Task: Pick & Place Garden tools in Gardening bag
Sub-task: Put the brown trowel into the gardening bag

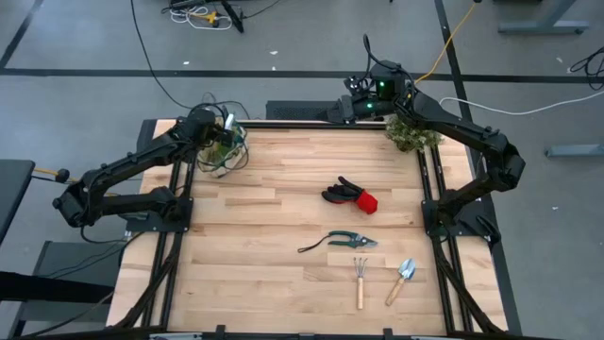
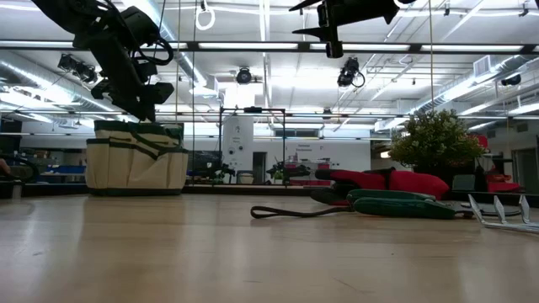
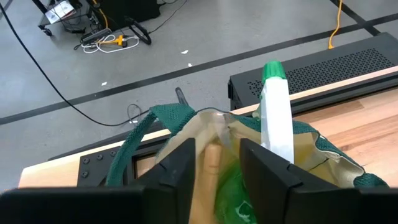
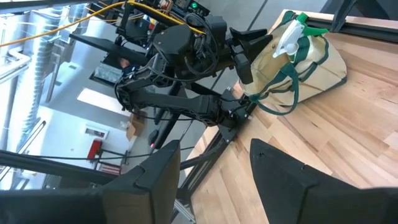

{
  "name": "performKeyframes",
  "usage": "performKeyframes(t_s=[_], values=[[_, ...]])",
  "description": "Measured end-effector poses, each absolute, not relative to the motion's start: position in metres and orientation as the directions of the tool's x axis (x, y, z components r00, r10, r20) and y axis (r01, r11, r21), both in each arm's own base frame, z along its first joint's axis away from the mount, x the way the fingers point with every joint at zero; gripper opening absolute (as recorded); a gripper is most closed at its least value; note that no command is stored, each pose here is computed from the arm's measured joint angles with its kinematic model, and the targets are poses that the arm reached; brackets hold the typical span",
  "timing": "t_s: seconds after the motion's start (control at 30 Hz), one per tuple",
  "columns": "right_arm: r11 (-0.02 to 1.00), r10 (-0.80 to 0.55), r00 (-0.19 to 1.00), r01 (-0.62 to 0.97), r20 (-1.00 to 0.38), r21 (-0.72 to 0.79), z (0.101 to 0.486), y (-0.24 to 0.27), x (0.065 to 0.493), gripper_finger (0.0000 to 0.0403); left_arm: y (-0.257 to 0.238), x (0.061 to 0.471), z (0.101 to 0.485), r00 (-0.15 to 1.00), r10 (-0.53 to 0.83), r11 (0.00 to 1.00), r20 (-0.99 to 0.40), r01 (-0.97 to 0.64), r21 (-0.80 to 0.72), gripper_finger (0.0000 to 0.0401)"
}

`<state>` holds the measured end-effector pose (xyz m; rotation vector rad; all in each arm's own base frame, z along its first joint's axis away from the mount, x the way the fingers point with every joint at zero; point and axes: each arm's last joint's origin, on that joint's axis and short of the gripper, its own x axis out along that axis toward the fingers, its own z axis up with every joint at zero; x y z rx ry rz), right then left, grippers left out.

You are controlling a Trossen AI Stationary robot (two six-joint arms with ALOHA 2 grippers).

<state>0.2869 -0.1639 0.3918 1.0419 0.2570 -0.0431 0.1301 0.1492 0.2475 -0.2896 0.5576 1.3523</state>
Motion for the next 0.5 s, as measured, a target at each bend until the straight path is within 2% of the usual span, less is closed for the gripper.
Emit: performKeyframes(t_s=[0.17, 0.3, 0.5], values=[[0.507, 0.087, 0.969, 0.156, -0.231, 0.848, 0.3918, -0.1640, 0.2869, 0.0197, 0.1492, 0.1301, 0.2475, 0.114, 0.837, 0.209, -0.535, -0.971, 0.119, 0.0165], [0.507, 0.087, 0.969, 0.156, -0.231, 0.848, 0.3918, -0.1640, 0.2869, 0.0197, 0.1491, 0.1302, 0.2475, 0.120, 0.835, 0.214, -0.536, -0.970, 0.115, 0.0174], [0.517, 0.095, 0.969, 0.149, -0.229, 0.843, 0.3918, -0.1638, 0.2869, 0.0197, 0.1470, 0.1345, 0.2522, 0.243, 0.814, 0.305, -0.528, -0.952, 0.031, 0.0166]])
